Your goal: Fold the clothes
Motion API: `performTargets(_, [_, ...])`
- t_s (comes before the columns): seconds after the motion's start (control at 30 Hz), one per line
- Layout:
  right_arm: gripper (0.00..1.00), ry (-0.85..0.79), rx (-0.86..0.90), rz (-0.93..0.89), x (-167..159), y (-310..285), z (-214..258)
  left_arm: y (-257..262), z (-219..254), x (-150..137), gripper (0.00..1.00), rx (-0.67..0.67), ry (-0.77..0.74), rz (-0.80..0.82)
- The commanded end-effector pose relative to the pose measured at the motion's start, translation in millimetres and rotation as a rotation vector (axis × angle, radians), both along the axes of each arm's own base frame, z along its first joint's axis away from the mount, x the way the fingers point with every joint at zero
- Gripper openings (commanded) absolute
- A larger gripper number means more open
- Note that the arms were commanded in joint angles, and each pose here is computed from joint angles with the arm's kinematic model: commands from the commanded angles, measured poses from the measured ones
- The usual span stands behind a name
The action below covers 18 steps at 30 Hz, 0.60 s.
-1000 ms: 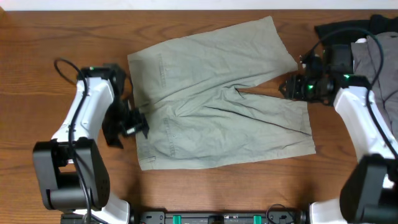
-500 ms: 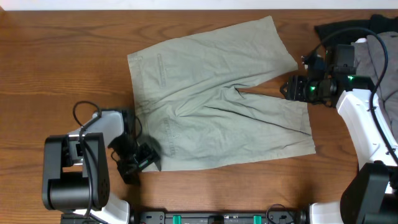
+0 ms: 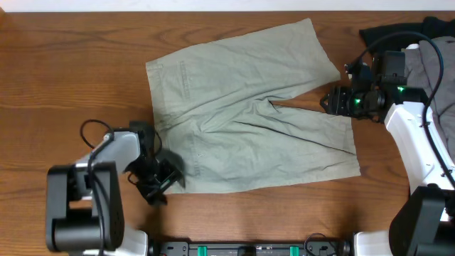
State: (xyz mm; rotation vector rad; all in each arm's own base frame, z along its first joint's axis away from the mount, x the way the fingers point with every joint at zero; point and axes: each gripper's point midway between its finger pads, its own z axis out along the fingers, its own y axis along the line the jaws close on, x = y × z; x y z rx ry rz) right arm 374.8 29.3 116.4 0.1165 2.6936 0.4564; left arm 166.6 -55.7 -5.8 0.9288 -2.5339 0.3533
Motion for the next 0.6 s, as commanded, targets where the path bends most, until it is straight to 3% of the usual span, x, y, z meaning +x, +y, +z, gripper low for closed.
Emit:
performTargets(0.0, [0.64,-0.013,-0.011,-0.002,2.4,-6.4,4.5,27.0,7.5,35.4,0.72,0.158,-0.179,-0.036])
performTargets(0.2, [0.64,-0.007,-0.022,0.001,0.7,-7.8,3.3,31.5,18.2,38.5,0.76,0.187,-0.238,-0.037])
performTargets(0.43, [0.64,0.015,-0.026,0.008,-4.5,-7.7,1.0,25.4,13.8,1.2,0.76,0.157,-0.100,-0.026])
performTargets(0.57, [0.64,0.022,-0.035,0.013,-6.5,-8.8,-0.3,25.2,11.3,-3.9,0.77,0.156,-0.086,-0.027])
